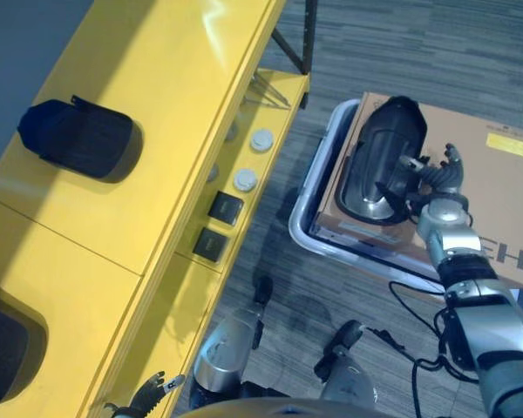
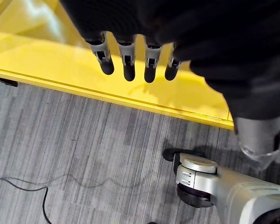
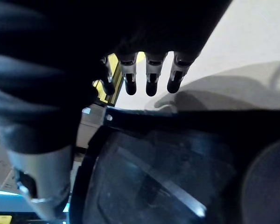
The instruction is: Move parts from the plastic box to the shelf.
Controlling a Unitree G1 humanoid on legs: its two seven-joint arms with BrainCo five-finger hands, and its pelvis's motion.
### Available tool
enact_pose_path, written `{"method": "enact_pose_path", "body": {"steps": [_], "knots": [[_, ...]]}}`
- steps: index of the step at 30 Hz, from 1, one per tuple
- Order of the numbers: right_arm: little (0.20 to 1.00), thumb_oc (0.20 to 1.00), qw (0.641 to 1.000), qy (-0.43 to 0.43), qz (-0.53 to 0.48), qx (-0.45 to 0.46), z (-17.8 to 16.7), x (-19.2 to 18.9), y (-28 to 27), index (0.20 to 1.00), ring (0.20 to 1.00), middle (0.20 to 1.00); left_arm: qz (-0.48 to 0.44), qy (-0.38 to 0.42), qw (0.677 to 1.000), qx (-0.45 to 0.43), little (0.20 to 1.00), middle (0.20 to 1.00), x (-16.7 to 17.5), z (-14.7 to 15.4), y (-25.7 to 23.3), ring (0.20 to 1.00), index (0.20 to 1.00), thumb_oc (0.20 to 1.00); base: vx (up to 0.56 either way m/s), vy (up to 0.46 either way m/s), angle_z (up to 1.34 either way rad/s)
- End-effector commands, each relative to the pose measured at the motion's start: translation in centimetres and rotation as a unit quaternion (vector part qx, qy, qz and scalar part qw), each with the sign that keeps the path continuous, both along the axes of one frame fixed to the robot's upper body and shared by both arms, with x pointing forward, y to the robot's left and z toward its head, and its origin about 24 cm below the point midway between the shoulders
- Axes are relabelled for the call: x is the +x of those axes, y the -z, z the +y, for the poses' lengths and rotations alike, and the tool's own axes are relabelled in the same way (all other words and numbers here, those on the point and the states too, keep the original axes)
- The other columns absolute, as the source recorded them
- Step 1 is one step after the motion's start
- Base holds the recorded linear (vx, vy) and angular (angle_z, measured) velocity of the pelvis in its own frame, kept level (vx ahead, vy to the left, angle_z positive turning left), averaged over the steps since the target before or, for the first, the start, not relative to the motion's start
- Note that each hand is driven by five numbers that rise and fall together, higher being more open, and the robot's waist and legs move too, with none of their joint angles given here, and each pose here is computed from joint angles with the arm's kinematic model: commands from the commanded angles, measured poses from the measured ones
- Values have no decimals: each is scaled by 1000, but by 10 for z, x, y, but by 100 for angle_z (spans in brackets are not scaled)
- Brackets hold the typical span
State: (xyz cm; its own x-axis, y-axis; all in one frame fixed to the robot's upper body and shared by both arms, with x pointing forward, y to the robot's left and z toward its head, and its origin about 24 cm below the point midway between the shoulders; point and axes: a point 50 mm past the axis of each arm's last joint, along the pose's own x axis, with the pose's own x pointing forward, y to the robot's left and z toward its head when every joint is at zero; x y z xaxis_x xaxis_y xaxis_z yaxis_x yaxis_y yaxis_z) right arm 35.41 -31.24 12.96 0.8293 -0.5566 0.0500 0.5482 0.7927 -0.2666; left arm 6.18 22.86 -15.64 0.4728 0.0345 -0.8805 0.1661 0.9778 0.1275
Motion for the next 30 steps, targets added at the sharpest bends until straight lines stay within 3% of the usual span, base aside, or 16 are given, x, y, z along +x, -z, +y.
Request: {"method": "enact_pose_path", "body": {"steps": [1,8,17,18,19,27,30], "knots": [[1000,1000,997,-9,5,-76,-4,2,-16,1000,1000,1000,33,10,999,25,1000,1000,-20,19,-1,1000,1000,1000,-20,2,8],[1000,1000,990,-2,74,-119,-11,-2,2,1000,1000,1000,26,11,999,25,1000,1000,-16,22,-2,1000,1000,1000,-15,3,5],[1000,1000,944,9,219,-245,-25,-12,27,1000,1000,1000,4,5,1000,23,1000,1000,-2,27,-7,1000,1000,1000,-25,-12,5],[282,282,942,9,230,-246,-27,-15,32,282,282,282,1,5,1000,25,1000,1000,0,28,-8,1000,1000,1000,-24,-39,7],[200,200,941,9,231,-246,-28,-15,34,200,200,200,-1,6,1000,26,1000,1000,1,28,-8,1000,1000,1000,-23,-35,8],[200,200,952,11,221,-212,-24,-19,46,200,200,200,-25,8,999,31,1000,1000,14,31,-12,1000,1000,1000,-14,-43,3],[200,200,971,39,160,-174,-25,-20,40,200,200,200,-36,0,999,31,1000,1000,16,31,-13,1000,1000,1000,17,-45,-1]]}}
